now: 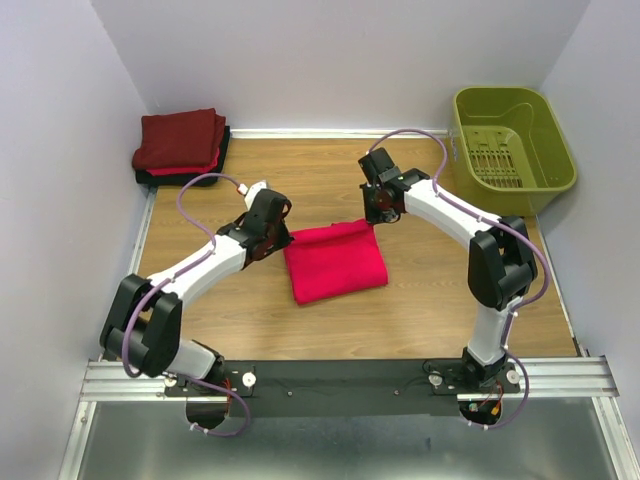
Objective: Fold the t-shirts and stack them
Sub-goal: Fold the tshirt
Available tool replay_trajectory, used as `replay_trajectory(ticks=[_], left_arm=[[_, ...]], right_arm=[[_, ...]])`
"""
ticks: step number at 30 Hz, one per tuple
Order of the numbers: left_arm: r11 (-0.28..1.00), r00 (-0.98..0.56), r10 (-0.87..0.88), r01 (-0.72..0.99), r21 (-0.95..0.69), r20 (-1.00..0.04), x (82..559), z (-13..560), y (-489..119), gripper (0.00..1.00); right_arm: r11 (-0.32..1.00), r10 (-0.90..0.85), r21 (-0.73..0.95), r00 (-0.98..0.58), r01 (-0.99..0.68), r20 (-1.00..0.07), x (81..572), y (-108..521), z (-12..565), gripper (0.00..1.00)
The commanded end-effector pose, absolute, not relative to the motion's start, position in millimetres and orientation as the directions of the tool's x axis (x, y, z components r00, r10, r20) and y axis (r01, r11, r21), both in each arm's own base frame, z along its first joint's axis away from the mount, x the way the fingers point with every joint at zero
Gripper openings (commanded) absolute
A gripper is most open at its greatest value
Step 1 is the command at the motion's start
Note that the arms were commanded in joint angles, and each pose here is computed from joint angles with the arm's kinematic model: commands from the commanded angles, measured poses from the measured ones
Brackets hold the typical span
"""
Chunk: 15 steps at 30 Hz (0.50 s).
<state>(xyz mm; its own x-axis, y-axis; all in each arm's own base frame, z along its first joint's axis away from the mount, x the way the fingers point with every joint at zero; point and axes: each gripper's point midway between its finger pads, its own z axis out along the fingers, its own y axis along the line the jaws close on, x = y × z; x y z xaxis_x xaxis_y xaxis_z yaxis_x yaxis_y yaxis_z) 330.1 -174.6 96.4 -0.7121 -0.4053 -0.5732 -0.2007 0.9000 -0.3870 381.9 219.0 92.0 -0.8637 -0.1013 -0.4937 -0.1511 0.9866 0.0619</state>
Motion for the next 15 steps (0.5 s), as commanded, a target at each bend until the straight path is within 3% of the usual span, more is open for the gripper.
replay_trajectory(ticks=[1,5,11,15], left_arm=[[0.885,-0.638,-0.460,-0.267,-0.382,-0.618,334,110,-155,0.00],[0.868,-0.628,-0.489,-0.276,-0.414,-0.606,329,116,-155,0.00],[0.858,-0.659,-0.506,-0.322,-0.399,-0.556,311,81,-150,0.00],[0.844,-0.658,-0.533,-0.363,-0.395,-0.532,304,60,-146,0.00]], right_arm=[[0.991,-0.110,0.002,-0.848,-0.130,-0.519,394,206,83,0.09],[0.992,-0.106,0.007,-0.847,-0.129,-0.522,396,207,80,0.09],[0.989,-0.105,0.033,-0.840,-0.145,-0.533,403,216,75,0.10],[0.987,-0.105,0.046,-0.833,-0.155,-0.543,410,222,72,0.16]])
